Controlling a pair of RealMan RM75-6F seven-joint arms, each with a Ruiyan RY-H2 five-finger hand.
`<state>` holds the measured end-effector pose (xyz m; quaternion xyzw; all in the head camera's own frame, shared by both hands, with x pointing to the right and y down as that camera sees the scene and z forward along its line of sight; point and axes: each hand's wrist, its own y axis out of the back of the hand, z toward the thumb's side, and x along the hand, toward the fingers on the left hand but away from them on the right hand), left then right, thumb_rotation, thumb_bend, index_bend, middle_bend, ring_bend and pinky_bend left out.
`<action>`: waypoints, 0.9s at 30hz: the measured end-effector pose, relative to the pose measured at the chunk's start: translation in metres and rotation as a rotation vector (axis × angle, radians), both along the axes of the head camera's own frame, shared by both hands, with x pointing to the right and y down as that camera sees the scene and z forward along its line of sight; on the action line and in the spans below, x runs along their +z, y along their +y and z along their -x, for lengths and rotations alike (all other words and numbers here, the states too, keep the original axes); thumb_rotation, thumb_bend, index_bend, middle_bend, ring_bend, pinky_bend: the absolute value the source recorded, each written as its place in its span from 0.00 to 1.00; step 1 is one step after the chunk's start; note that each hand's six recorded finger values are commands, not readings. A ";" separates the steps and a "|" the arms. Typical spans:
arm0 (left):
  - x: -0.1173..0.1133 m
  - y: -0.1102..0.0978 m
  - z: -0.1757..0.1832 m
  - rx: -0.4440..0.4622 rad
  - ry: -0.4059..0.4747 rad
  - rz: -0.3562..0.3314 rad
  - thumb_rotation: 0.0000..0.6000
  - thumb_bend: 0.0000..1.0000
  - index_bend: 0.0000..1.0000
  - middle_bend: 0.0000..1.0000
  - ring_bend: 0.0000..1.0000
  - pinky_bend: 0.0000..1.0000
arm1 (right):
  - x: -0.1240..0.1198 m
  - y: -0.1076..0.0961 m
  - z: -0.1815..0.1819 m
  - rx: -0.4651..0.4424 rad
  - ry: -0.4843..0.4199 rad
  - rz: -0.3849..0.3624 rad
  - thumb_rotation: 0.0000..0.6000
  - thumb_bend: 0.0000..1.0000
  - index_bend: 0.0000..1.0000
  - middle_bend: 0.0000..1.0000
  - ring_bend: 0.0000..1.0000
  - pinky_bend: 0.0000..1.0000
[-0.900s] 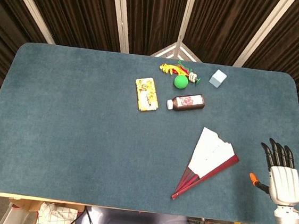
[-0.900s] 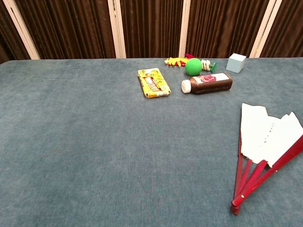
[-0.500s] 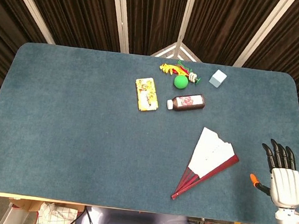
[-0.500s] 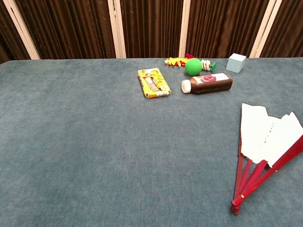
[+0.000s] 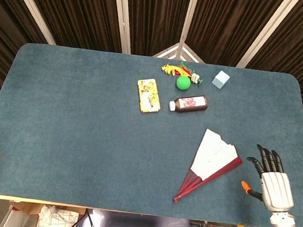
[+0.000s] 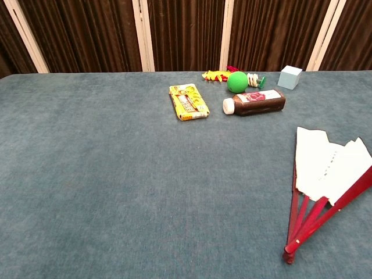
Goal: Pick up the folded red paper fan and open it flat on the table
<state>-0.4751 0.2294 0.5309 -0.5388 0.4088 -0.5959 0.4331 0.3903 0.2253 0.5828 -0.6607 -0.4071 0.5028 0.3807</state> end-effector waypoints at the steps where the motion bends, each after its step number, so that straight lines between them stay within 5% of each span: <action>1: -0.001 0.000 -0.001 0.003 0.003 -0.005 1.00 0.13 0.03 0.00 0.00 0.00 | 0.002 0.001 0.003 -0.007 -0.004 0.007 1.00 0.21 0.33 0.06 0.09 0.02; 27: 0.005 -0.003 0.002 -0.015 0.027 0.030 1.00 0.13 0.03 0.00 0.00 0.00 | 0.079 0.040 0.078 -0.219 0.018 0.096 1.00 0.21 0.39 0.08 0.13 0.07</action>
